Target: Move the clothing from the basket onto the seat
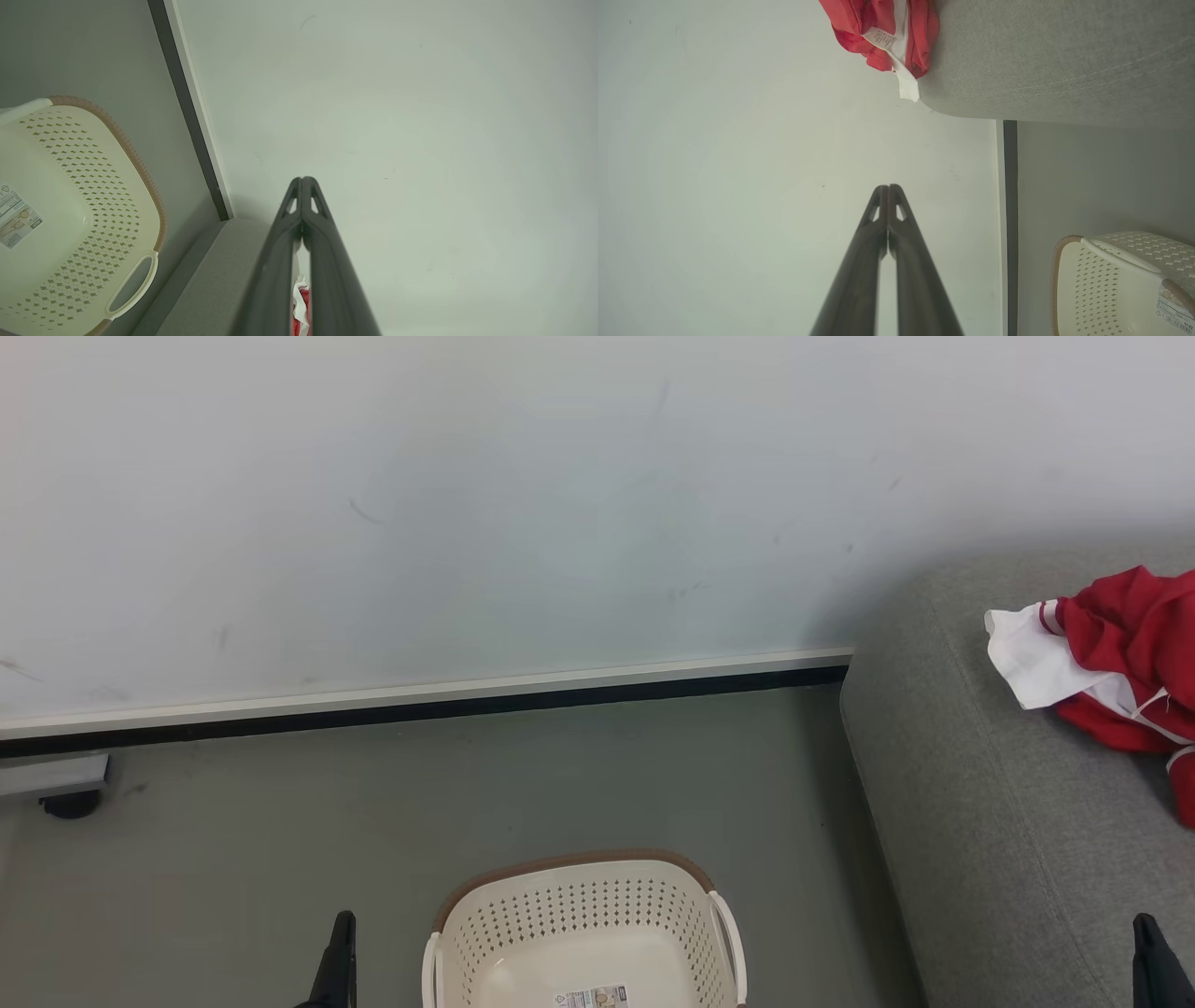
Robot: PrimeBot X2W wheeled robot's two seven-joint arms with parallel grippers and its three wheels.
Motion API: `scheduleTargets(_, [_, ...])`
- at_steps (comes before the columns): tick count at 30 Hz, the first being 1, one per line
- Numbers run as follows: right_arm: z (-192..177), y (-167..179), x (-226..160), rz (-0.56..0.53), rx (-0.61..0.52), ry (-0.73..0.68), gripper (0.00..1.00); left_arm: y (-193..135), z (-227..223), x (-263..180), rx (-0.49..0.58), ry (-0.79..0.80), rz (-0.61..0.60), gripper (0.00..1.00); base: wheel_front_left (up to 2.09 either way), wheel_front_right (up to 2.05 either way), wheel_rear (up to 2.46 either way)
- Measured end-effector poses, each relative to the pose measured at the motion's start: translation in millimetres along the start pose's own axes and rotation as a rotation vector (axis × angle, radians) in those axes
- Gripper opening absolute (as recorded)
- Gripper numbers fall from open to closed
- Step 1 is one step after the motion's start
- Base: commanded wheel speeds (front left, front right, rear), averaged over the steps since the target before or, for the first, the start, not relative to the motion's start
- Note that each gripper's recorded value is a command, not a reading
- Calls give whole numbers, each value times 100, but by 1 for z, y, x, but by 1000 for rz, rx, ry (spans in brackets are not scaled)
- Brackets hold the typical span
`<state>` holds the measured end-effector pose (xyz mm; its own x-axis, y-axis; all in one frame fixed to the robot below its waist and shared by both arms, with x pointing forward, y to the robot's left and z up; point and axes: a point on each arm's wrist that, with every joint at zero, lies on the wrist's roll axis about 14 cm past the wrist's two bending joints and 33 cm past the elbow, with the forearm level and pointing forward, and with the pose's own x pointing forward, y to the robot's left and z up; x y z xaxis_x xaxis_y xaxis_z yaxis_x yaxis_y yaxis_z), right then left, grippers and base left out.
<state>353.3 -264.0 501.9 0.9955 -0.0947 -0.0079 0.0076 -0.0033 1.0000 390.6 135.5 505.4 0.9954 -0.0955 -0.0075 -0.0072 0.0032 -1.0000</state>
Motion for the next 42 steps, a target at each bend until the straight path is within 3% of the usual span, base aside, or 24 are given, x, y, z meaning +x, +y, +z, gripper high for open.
scheduleTargets(42, [1, 0, 0, 1, 1, -2, 0, 0, 0, 0, 0, 0, 0, 0, 0, 0, 0])
